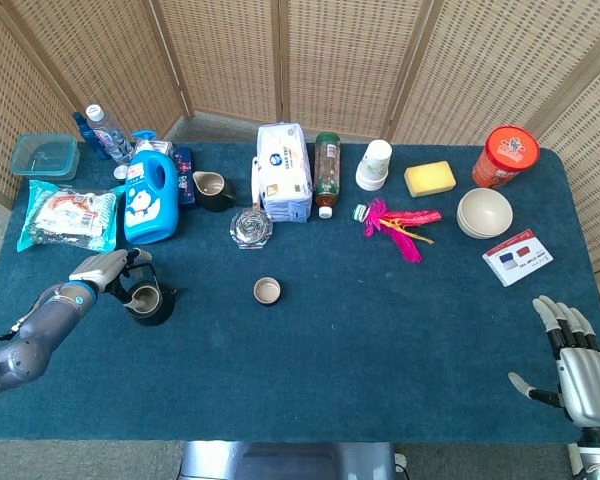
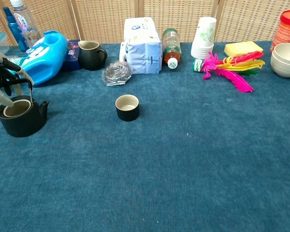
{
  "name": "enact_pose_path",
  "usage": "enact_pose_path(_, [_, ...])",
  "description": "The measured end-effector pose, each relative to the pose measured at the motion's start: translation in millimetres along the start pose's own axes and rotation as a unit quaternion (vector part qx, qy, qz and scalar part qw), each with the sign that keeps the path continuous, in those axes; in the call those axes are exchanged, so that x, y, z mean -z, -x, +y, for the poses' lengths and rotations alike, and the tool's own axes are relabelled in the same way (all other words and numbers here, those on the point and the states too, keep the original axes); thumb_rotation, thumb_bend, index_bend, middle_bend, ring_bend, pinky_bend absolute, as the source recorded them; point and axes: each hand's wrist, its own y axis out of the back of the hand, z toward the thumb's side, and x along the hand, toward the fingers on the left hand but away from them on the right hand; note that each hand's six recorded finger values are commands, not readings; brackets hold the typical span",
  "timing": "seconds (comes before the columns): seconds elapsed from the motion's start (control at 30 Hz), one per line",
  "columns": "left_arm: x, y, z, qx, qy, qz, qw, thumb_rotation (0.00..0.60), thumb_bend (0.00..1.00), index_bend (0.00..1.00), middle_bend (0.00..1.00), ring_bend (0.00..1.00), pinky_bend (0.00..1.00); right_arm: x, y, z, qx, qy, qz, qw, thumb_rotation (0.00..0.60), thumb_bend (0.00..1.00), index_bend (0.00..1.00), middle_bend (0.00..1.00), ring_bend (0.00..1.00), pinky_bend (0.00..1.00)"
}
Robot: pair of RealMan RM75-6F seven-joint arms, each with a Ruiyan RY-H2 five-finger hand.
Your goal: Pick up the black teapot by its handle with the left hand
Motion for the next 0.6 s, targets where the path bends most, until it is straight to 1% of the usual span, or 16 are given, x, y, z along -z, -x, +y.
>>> enact_pose_path(0.07, [-1.0, 0.2, 1.3, -0.008, -0.001, -0.003, 1.0000, 0.600, 0.20, 0.26, 0.46, 0.37, 0.44, 0.3, 0.0, 0.1, 0.000, -0.001, 0.000, 1.0000, 0.600, 0.00, 0.00, 0.00, 0.00, 0.00])
enact_pose_path(0.13, [-1.6, 0.7, 2.7, -0.016, -0.003, -0.005, 0.9999, 0.600, 0.22, 0.29, 0.50, 0.40, 0.48, 0.2, -0.1, -0.1, 0.000, 0.000, 0.000, 1.0000, 0.600, 0.00, 0.00, 0.00, 0.00, 0.00])
enact_pose_path(0.27, [-2.6, 2.4, 6.3, -0.035, -0.013, -0.011, 0.9993, 0.600, 0.26, 0.34, 0.57, 0.46, 0.59, 0.2, -0.4, -0.7, -0.002, 0.000, 0.000, 1.0000, 0.600, 0.00, 0.00, 0.00, 0.00, 0.00])
enact_pose_path(0.4, [-4.9, 6.3, 5.0, -0.047, -0.030, -0.018, 0.9983, 0.600, 0.29, 0.38, 0.58, 0.47, 0.73, -0.1, -0.8, -0.9, -0.003, 0.000, 0.000, 1.0000, 0.600, 0.00, 0.00, 0.00, 0.00, 0.00])
enact_pose_path(0.5, [-6.8, 7.9, 0.8, -0.046, -0.037, -0.024, 0.9980, 0.600, 0.32, 0.39, 0.59, 0.48, 0.77, -0.4, -1.4, -1.6, -0.005, 0.000, 0.000, 1.0000, 0.600, 0.00, 0.00, 0.00, 0.00, 0.00])
enact_pose_path(0.6, [-7.5, 8.3, -3.2, -0.046, -0.044, -0.027, 0.9976, 0.600, 0.36, 0.41, 0.62, 0.50, 0.78, -0.4, -1.5, -1.8, -0.006, -0.001, 0.000, 1.0000, 0.600, 0.00, 0.00, 0.00, 0.00, 0.00])
